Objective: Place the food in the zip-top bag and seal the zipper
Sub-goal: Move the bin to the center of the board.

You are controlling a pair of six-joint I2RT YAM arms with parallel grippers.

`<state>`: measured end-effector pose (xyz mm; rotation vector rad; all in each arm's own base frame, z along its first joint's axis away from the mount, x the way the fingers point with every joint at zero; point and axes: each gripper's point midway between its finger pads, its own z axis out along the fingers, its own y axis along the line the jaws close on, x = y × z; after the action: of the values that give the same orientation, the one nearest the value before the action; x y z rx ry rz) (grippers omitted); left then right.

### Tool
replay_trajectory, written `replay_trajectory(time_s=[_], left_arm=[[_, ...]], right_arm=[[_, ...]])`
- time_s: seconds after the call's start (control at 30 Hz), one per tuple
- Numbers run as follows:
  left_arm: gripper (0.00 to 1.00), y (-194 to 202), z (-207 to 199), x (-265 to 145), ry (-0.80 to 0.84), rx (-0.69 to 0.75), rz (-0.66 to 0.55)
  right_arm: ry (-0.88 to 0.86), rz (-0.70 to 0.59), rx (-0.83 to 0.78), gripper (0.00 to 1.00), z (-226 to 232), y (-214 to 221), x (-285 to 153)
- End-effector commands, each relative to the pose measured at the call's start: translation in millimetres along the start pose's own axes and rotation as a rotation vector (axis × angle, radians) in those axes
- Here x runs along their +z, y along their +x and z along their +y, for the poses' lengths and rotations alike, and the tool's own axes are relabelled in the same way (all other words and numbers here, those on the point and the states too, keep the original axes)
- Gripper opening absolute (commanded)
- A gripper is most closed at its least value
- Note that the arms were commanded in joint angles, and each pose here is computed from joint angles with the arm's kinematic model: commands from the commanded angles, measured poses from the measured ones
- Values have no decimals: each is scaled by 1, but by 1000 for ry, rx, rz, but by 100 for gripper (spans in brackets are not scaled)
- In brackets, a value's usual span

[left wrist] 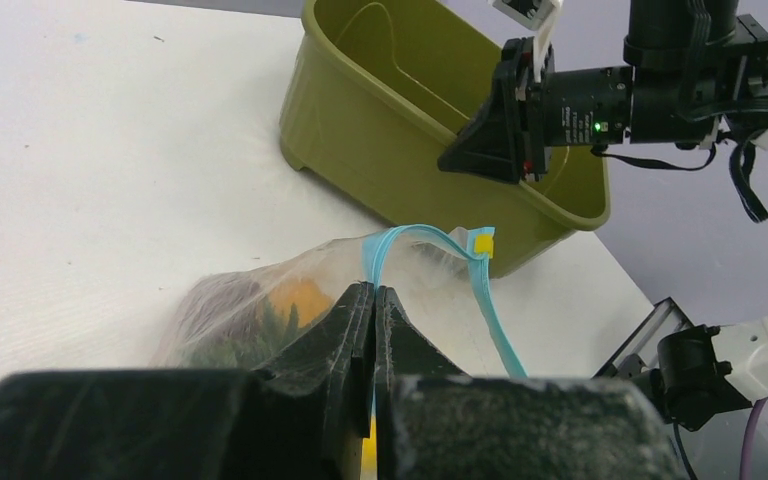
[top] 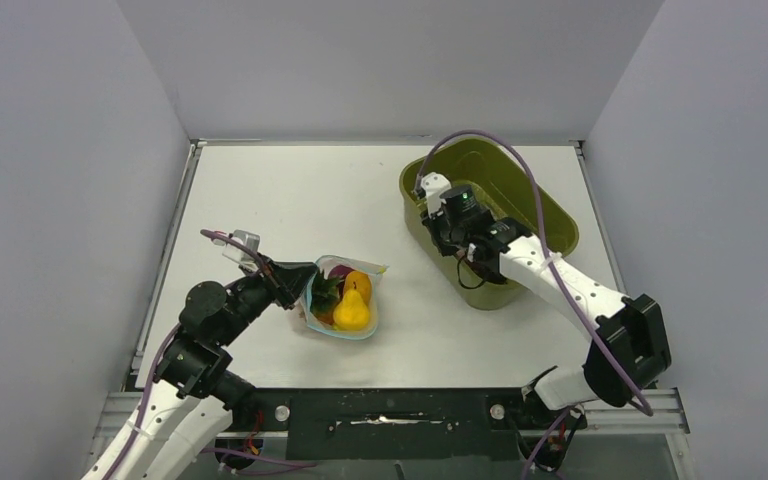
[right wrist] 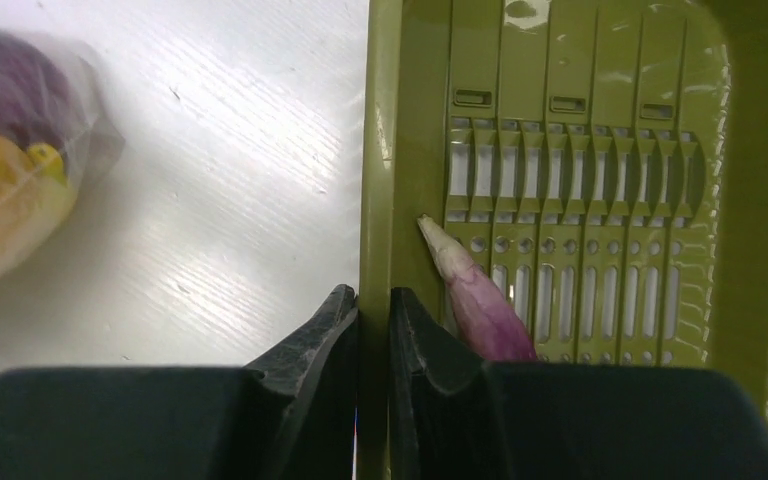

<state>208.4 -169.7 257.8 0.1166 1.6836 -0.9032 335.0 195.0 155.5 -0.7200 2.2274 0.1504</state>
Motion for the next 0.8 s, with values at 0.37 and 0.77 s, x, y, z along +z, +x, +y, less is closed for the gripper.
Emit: replay_trajectory(time_s=[0.37, 0.77], left_arm=[[0, -32, 8, -5, -106, 28, -79], [0, -42, 11, -9, -154, 39, -80]], right_arm=[[140, -119, -290, 0, -6, 21, -26], [-35, -204, -696, 0, 20, 34, -39]])
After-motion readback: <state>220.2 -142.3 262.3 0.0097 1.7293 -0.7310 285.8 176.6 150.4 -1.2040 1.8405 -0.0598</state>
